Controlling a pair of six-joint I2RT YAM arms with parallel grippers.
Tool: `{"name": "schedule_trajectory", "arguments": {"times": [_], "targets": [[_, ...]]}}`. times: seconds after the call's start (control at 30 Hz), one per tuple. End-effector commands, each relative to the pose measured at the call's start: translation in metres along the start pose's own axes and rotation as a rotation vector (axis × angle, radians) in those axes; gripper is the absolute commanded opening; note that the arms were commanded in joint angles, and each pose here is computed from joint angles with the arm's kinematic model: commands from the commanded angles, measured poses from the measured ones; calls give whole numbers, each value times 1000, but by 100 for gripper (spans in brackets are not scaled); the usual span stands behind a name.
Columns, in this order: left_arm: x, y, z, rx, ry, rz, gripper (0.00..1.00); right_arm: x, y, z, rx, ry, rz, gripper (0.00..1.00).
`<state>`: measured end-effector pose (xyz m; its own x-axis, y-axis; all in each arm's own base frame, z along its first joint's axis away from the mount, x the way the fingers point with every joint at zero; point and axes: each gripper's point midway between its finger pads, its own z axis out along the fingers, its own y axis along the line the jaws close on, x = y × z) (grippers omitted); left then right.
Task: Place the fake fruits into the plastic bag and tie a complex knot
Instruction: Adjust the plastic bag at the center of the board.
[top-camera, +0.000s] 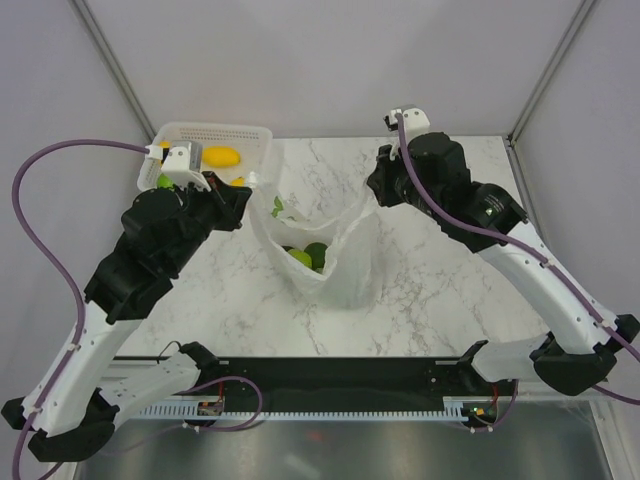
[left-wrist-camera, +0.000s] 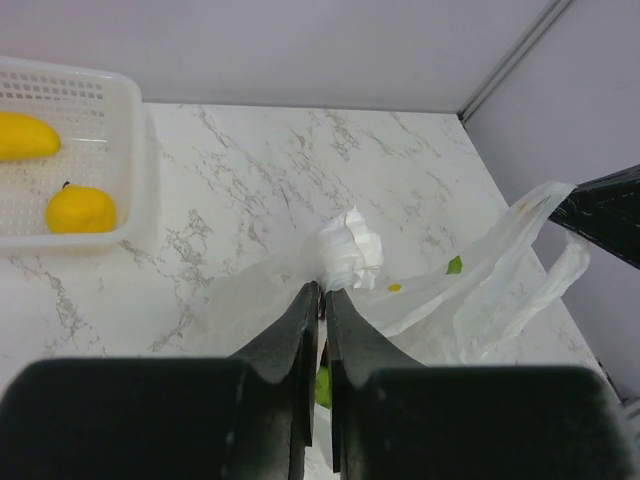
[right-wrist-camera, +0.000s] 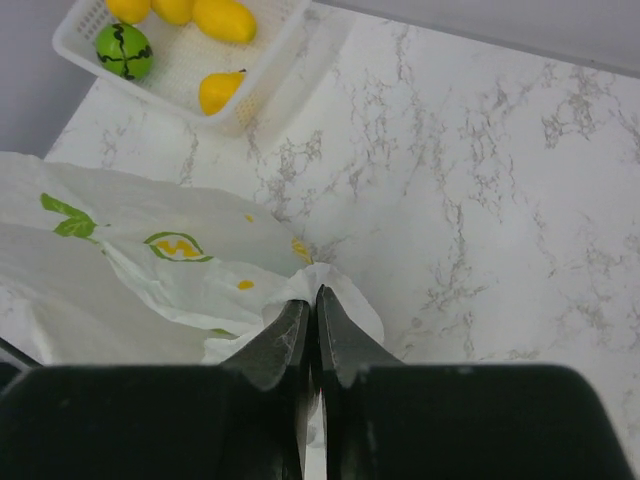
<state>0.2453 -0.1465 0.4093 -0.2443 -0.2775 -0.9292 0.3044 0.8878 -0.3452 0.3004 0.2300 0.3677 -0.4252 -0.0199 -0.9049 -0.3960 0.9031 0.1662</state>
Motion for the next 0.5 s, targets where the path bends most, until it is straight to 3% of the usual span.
{"name": "schedule_trajectory", "arguments": {"times": [0.0, 0.27, 0.4, 0.47], "targets": [[-9, 3, -5, -11, -37, -1, 13, -44, 20, -22, -111, -107, 54, 13], [-14, -6, 2, 9, -29, -24, 13, -71, 57, -24, -310, -124, 171, 14], [-35, -3, -5, -18, -85, -13, 13, -87, 53, -22, -322, -144, 262, 0], [-45, 0, -11, -34, -118, -22, 13, -89, 50, -19, -322, -138, 288, 0]]}}
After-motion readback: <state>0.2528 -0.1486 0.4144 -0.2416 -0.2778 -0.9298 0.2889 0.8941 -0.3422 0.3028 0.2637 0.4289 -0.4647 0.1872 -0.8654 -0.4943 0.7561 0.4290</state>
